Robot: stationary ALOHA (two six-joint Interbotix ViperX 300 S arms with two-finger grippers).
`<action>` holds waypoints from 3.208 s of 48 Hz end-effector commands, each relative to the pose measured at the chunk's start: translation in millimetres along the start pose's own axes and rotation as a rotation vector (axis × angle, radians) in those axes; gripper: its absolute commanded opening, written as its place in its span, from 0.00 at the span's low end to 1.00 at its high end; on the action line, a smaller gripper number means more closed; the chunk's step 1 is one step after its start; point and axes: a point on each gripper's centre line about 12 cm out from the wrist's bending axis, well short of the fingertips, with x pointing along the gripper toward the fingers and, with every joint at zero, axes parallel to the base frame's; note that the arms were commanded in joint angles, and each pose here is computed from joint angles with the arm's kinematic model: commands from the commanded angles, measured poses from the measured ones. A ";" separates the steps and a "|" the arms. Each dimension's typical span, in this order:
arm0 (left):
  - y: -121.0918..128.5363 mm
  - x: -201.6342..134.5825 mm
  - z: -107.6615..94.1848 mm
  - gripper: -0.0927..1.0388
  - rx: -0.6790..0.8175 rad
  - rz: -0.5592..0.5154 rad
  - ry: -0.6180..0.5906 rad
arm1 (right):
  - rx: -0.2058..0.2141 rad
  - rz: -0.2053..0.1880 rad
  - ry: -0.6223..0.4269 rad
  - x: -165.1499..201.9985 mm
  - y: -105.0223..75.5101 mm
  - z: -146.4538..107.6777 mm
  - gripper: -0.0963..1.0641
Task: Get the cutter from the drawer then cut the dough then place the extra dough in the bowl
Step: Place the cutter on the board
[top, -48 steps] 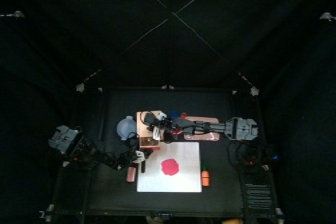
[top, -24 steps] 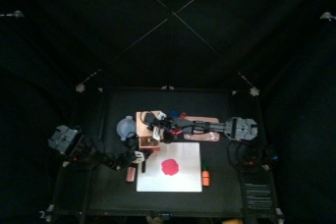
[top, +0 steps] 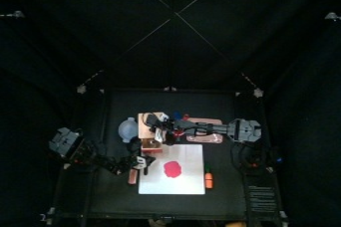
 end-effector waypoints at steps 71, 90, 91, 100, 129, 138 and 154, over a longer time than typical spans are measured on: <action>-50.6 -98.5 102.2 0.74 0.465 -0.595 -0.377 | -0.038 0.041 -0.134 -75.9 31.0 51.8 0.11; -9.8 -92.1 153.4 0.74 0.596 -0.411 -0.546 | -0.085 0.085 -0.019 -95.6 63.6 62.3 0.52; -6.7 -91.5 155.8 0.74 0.597 -0.396 -0.548 | -0.086 0.082 -0.008 -95.0 63.3 61.7 0.55; 0.9 -89.9 165.0 0.74 0.595 -0.354 -0.558 | -0.089 0.093 0.062 -91.0 66.5 64.2 0.70; 8.6 -88.4 175.6 0.74 0.673 -0.289 -0.605 | -0.099 0.047 0.223 -25.9 62.5 56.6 0.72; 11.4 -88.2 175.1 0.74 0.681 -0.283 -0.601 | -0.105 0.035 0.239 -14.7 61.3 51.4 0.72; 15.5 -91.1 175.0 0.74 0.680 -0.286 -0.600 | -0.149 -0.026 0.234 -8.8 54.6 51.2 0.72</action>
